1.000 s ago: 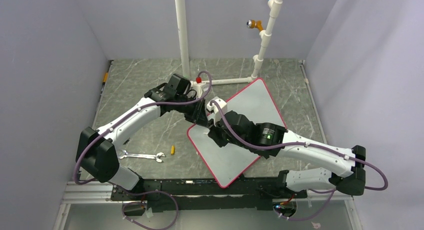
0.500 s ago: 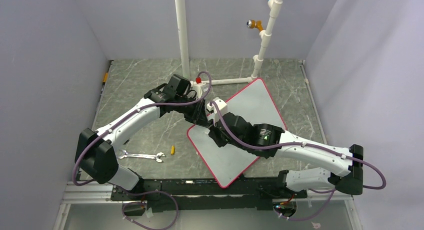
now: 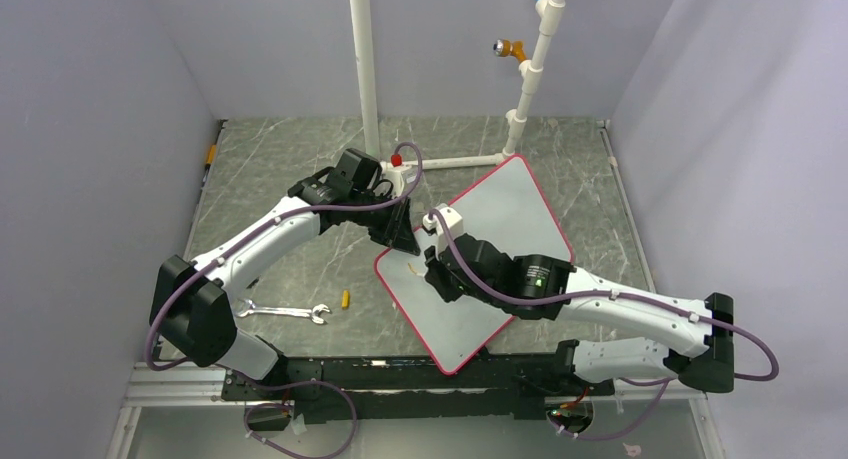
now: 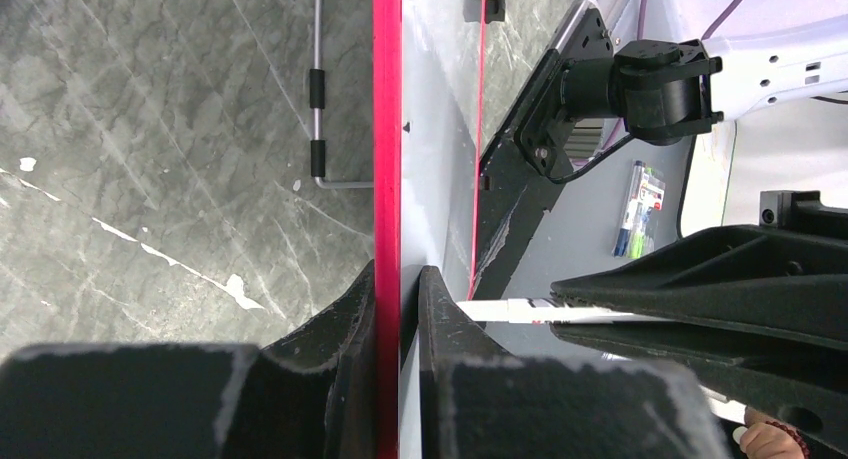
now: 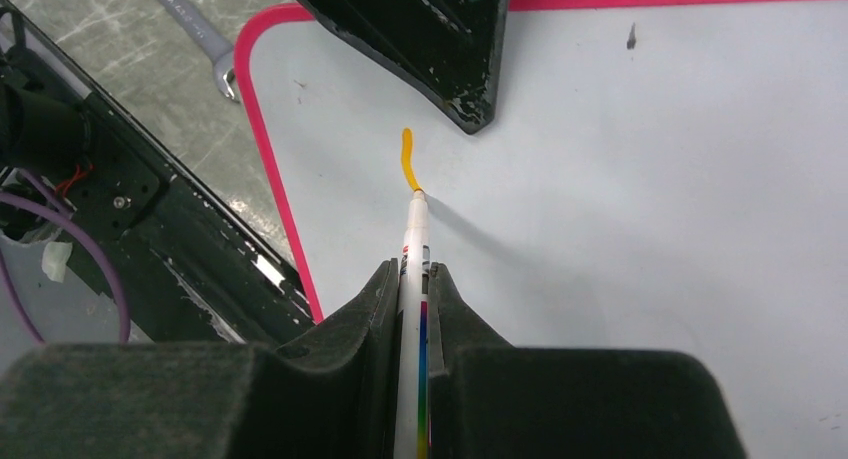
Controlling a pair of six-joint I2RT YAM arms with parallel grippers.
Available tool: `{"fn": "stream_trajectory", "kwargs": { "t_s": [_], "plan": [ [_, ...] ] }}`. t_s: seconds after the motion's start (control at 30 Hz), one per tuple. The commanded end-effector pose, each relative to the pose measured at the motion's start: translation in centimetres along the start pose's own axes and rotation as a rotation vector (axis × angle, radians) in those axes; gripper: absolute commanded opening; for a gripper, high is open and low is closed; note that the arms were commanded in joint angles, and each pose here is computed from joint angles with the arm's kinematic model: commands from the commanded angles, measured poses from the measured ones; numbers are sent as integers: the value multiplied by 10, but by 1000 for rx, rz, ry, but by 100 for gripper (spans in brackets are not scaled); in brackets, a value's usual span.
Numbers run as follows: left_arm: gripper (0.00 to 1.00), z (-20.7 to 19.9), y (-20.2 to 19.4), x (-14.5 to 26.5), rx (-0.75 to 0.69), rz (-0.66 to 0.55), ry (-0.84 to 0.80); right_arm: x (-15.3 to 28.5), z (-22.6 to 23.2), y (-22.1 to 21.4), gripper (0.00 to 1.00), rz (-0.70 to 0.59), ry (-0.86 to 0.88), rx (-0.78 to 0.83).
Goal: Write a sentence on the whiteboard
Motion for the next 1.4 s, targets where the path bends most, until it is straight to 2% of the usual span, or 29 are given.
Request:
{"fn": "stream_trajectory", "kwargs": {
  "t_s": [0.0,0.33,0.83,1.37],
  "plan": [
    [0,-1,24,10,-120,-147,62,2,-10,-12,0,31,-67,-8],
    [0,-2,22,10,-128,-146,66,-1,-29,12,0,9,-217,13],
    [0,-3,21,10,-135,-140,72,-9,-31,33,0,-47,-222,16],
    [0,-3,22,13,-145,-150,85,-4,-21,-7,0,57,-127,3]
  ]
}}
Point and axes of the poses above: each gripper's point midway between its finger pads, its own x axis back along the fingers, its own z axis along the line the jaws close on, y = z × x, the point moved 4 cm from there along x, back along the fingers, and after that the axes turned 14 degrees about x, right-handed, at the moved point
